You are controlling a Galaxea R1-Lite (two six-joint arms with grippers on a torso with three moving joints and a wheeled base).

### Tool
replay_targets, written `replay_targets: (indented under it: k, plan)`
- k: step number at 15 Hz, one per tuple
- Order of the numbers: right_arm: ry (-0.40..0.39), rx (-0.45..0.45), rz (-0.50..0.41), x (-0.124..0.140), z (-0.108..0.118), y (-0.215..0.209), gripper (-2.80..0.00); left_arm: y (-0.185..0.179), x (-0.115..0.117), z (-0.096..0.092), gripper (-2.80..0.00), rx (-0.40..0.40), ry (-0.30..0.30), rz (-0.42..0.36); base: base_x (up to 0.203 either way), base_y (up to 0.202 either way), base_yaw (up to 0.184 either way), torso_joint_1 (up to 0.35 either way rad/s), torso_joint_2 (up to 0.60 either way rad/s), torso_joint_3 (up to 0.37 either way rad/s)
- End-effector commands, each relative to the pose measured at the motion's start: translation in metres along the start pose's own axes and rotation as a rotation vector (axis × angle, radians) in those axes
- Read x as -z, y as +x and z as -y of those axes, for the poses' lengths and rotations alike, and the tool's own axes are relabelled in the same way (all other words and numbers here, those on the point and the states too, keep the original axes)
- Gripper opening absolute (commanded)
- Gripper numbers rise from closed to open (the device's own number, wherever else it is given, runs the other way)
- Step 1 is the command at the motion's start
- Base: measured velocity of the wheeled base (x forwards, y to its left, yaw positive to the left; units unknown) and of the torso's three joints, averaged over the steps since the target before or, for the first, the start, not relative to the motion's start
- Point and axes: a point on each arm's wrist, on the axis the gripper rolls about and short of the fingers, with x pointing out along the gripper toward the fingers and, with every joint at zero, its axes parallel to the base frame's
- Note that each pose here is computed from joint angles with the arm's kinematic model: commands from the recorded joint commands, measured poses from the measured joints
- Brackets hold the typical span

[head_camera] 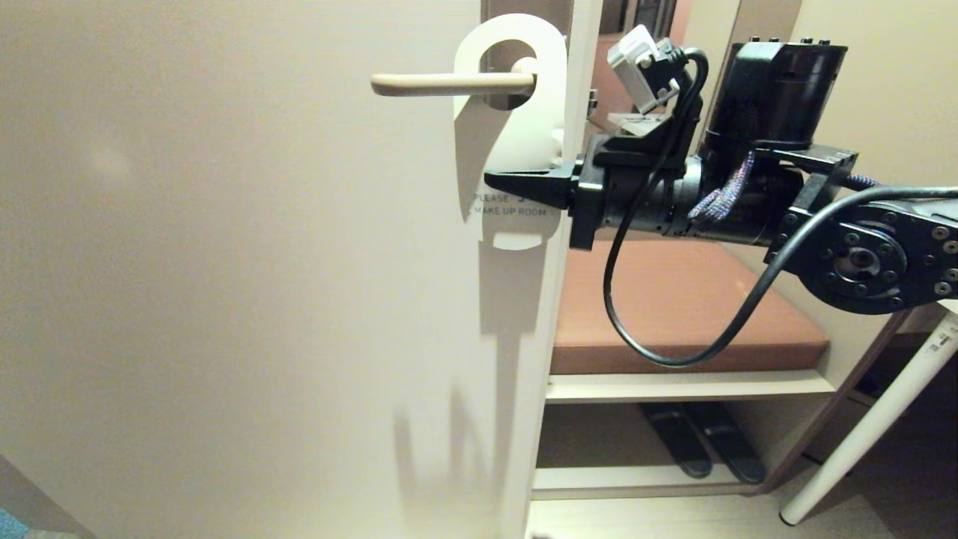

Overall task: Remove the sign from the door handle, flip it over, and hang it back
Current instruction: Take down the sign

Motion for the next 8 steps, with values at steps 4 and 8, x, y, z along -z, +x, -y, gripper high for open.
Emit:
replay_targets:
  k: [4,8]
  plan:
    - [0.003,0.121,-0.018,-0.002,-0.011,-0.003,-2.8,0.0,0.0,0.0,-2.8,0.0,0.0,0.0,0.0,0.0,0.0,0.0,0.0,0.0]
    - [0.022,0.202,-0.036,-0.002,-0.02,0.001,-2.8,0.0,0.0,0.0,-2.8,0.0,0.0,0.0,0.0,0.0,0.0,0.0,0.0,0.0]
